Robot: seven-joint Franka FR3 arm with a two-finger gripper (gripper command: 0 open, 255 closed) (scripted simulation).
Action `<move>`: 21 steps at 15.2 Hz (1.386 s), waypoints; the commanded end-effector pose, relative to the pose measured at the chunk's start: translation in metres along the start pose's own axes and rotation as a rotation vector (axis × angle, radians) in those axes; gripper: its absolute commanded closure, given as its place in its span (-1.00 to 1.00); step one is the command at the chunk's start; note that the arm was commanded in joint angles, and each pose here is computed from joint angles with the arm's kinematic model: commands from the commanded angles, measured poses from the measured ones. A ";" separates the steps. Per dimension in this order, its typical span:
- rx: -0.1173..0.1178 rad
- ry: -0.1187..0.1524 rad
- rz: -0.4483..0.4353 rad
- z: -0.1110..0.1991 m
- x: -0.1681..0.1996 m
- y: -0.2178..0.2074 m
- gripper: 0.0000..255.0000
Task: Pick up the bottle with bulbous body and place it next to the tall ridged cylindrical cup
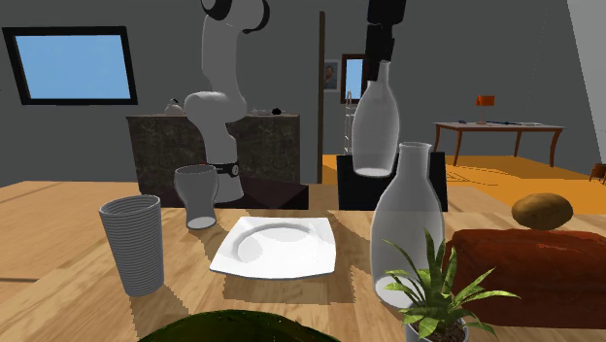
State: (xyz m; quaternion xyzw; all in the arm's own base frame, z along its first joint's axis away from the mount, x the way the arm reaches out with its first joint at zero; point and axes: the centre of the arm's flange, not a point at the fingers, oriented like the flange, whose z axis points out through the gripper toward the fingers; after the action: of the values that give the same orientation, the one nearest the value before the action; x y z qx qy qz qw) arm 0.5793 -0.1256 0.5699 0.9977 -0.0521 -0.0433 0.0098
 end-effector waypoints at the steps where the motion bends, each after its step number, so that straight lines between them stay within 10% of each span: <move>1: 0.000 0.000 0.000 -0.010 -0.002 0.000 1.00; 15: 0.000 0.000 0.000 -0.081 -0.008 0.002 1.00; 21: 0.000 0.000 0.000 -0.088 -0.063 0.058 1.00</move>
State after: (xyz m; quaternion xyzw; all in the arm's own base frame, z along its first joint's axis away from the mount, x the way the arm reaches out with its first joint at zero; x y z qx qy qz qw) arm 0.5278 -0.1664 0.6601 0.9976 -0.0523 -0.0434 0.0101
